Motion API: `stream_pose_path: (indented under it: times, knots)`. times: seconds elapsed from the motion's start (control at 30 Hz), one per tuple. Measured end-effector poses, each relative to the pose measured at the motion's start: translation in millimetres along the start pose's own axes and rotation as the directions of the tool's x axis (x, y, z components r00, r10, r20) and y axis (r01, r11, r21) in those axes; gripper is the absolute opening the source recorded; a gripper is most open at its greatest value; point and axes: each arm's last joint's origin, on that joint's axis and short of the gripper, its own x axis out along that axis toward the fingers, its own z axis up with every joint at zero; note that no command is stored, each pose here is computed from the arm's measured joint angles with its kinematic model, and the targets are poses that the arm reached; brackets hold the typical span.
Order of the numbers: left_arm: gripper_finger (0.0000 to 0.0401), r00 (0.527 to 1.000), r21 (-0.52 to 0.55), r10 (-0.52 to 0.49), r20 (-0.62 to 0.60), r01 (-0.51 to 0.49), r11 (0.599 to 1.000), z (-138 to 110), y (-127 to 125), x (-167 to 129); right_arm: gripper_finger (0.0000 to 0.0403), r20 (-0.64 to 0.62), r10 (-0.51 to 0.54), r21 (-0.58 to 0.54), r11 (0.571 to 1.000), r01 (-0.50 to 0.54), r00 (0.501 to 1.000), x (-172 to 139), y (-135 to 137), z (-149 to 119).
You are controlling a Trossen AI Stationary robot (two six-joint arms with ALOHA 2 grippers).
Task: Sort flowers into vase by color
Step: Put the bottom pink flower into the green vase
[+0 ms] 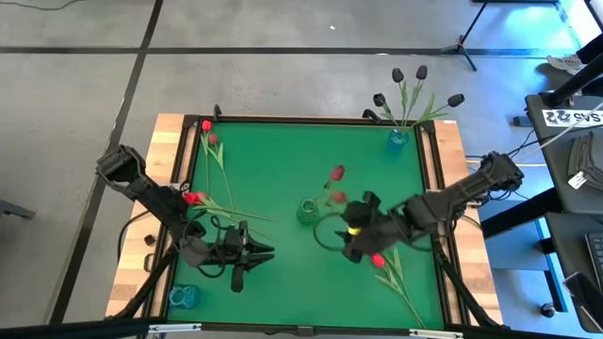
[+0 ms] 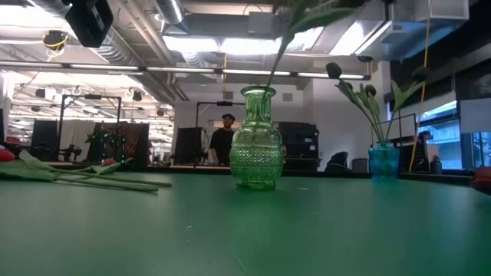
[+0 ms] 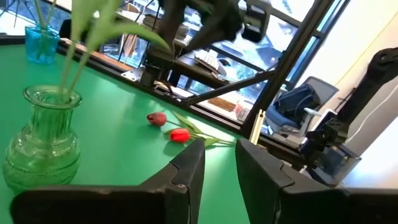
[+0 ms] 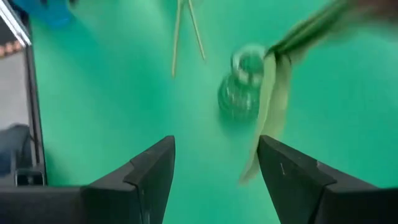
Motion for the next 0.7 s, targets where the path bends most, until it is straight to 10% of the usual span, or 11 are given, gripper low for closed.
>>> stream_pose_path:
  times: [0.43,0.7]
  knots:
    - [0.0088,0.998,-0.040,-0.051,0.035,0.053,0.998,4,-9,-6,0.0230,-0.124,-0.120,0.124,0.983,0.136,0.985,-23,8,-43]
    - [0.0088,0.996,-0.013,-0.079,0.037,0.079,0.997,3,-14,-12,0.0230,-0.439,-0.217,0.213,0.918,0.336,0.872,-14,-9,-82]
